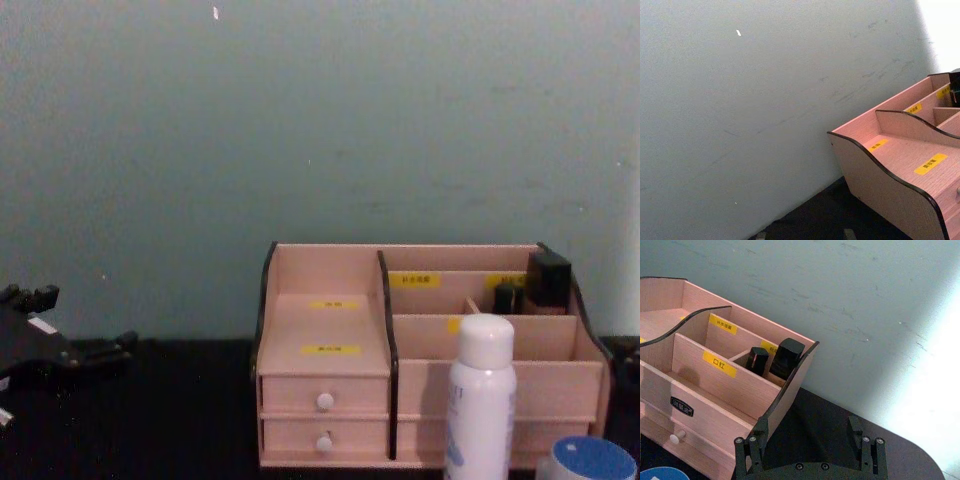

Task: Pick up the facial cleanser and watermelon frost from the table and place them into the tiered storage box.

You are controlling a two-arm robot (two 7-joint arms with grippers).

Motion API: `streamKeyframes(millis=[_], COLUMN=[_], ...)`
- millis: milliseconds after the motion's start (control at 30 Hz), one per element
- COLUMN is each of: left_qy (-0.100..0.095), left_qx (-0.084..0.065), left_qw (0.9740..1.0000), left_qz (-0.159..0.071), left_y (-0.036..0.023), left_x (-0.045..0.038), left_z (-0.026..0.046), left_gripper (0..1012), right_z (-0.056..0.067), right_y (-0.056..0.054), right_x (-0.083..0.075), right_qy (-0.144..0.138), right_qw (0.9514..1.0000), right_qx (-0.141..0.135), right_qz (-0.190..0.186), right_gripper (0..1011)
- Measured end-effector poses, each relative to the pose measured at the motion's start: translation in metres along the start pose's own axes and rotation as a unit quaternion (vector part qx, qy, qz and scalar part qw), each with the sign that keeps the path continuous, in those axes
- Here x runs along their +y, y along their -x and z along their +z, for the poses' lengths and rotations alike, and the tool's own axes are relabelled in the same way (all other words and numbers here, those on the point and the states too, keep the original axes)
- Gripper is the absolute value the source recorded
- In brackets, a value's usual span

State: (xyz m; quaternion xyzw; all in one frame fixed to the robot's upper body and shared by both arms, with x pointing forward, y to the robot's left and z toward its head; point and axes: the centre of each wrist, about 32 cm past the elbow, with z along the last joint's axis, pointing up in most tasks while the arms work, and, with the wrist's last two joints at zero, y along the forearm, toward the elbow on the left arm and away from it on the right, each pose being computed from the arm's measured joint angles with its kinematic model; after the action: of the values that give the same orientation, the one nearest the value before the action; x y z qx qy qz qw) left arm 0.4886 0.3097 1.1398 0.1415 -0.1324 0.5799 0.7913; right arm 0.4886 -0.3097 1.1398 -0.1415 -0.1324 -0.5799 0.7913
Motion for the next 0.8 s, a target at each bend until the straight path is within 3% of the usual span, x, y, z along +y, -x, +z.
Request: streamKeyframes(millis=[800], left_qy=[0.0], left_qx=[0.0], left_qw=[1.0], left_qz=[0.0], left_y=[0.0], left_x=[0.0], left_z=[0.0], left_gripper=[1001], right_z=[0.0], right_y=[0.0], right_x=[0.0], right_qy=[0.0], right_qw=[1.0], right_qx=[0.0], right_qz=[0.0], right_gripper=[1002])
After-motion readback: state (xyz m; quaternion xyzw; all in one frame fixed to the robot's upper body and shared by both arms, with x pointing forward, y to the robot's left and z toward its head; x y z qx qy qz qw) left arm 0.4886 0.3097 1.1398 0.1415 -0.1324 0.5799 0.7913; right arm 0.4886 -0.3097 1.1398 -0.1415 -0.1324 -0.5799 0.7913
